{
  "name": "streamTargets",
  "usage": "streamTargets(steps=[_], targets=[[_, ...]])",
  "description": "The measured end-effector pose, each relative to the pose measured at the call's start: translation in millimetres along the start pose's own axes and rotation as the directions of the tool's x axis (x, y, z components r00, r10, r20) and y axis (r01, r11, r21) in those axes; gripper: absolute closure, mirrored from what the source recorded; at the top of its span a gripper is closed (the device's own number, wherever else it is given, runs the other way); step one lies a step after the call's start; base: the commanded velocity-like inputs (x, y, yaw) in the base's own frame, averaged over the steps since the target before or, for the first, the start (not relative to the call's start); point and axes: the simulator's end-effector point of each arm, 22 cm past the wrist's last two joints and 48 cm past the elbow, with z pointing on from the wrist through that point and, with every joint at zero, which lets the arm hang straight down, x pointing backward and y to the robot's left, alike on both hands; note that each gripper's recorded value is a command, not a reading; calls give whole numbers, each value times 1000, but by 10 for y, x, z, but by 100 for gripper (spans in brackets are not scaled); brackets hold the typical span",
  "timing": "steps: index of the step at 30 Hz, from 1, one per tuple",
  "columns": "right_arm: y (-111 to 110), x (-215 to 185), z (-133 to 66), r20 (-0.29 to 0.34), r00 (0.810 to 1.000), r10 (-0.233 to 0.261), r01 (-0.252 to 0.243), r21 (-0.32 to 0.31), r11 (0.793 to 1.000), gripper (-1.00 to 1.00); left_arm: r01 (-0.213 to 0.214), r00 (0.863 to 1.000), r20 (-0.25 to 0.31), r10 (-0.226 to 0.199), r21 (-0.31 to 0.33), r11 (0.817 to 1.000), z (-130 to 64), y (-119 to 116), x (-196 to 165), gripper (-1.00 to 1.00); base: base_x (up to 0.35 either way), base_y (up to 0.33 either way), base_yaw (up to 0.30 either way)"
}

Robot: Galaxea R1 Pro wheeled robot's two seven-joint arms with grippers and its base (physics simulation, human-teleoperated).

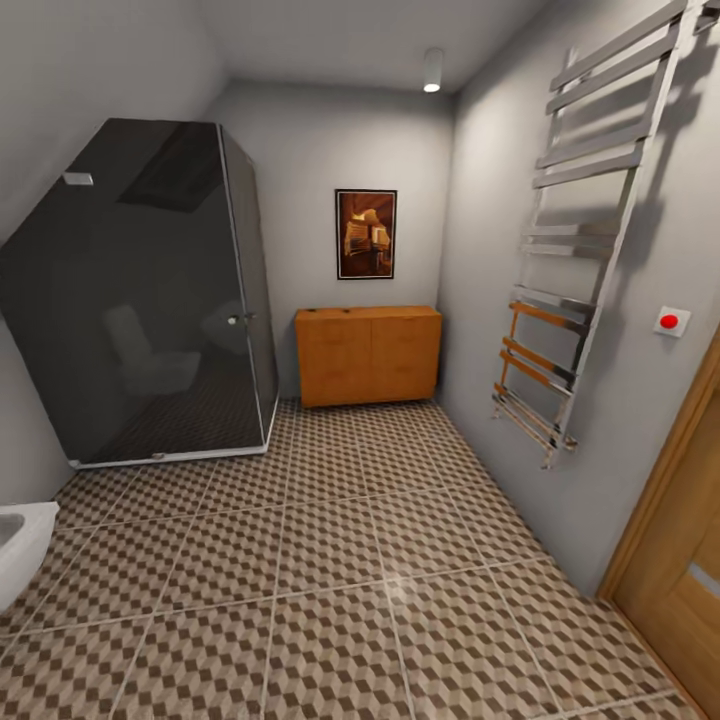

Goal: Take the four mousetraps from the cabinet in the bathroom and place them on the bathroom floor. Make sure all four end up on the same floor surface, and ensure that at least two of them are either under or directly next to the same bathroom sink.

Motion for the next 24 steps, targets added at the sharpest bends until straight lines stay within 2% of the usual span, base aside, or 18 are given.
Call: streamTargets(steps=[24], targets=[[-27,-5,1,1,1000,1,-1,3,1000,-100,0,1000,0,0,1,1000,0,-5,1,-100,0,0,282]])
